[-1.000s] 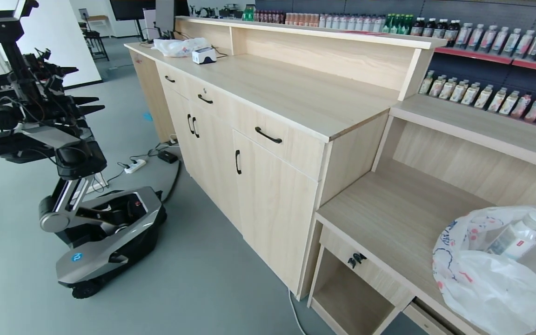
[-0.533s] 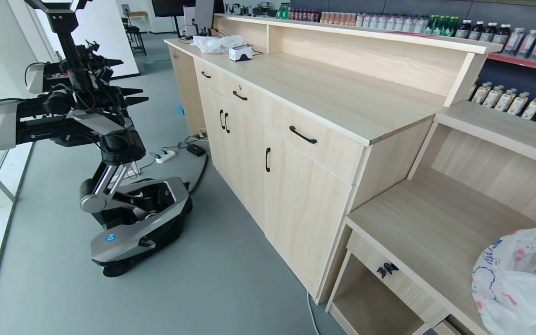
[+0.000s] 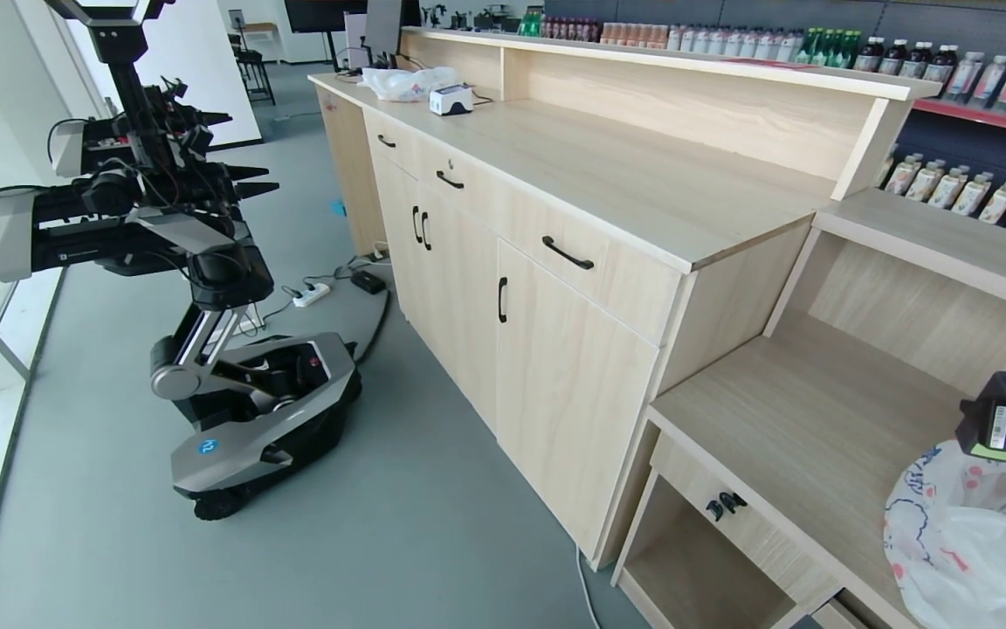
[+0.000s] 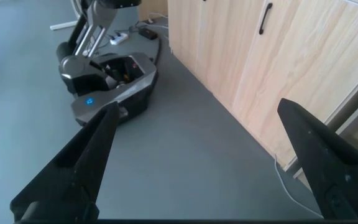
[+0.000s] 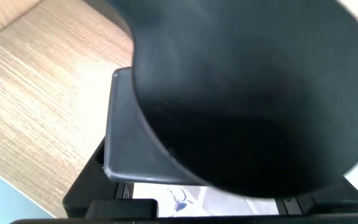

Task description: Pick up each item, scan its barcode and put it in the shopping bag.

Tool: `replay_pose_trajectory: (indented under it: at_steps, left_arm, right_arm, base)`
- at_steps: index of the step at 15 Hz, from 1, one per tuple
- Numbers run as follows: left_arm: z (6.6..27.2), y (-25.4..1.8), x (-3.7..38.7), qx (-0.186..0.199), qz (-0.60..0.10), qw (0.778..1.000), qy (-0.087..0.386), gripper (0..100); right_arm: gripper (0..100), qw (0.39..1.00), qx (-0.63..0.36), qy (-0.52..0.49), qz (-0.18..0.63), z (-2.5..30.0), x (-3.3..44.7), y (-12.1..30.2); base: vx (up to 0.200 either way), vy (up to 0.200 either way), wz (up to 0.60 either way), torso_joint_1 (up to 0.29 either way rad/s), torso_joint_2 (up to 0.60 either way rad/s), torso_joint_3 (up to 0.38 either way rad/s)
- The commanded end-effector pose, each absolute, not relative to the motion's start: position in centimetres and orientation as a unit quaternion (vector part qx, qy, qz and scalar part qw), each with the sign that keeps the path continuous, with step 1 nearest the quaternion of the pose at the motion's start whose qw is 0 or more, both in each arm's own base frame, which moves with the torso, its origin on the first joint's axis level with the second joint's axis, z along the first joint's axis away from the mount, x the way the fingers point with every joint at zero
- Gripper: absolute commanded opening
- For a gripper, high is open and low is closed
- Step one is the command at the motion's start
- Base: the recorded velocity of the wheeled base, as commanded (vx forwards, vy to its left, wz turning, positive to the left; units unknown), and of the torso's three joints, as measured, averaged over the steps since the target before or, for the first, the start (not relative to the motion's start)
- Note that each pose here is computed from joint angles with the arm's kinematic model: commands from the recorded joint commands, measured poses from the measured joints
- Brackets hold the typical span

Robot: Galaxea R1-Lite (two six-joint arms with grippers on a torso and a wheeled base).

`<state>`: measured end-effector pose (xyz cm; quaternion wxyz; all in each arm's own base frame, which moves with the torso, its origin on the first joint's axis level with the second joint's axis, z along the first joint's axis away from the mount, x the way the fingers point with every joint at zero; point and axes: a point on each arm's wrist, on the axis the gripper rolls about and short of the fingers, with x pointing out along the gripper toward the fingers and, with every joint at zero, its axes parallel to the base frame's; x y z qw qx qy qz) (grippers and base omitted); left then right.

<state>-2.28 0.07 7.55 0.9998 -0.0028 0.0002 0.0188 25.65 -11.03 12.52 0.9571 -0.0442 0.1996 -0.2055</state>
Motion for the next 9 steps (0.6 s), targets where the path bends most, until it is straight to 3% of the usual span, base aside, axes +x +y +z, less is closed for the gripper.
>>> replay_pose_trajectory:
  at_steps: [1,9]
  left_arm:
    - [7.5,0.1,-2.3,-0.003,0.019,1.000,0.000,100]
    - [7.5,0.1,-2.3,-0.003,0.019,1.000,0.000,100]
  right_arm:
    - [0,0.950,-0.038,0.241,-0.195,9.8,26.3,-11.0]
    - [0,0.945,-0.037,0.267,-0.185,6.5,27.4,-11.1]
  base:
    - [0.000,0.000,0.00,0.000,0.00,0.000]
    - [0.000,0.000,0.00,0.000,0.00,0.000]
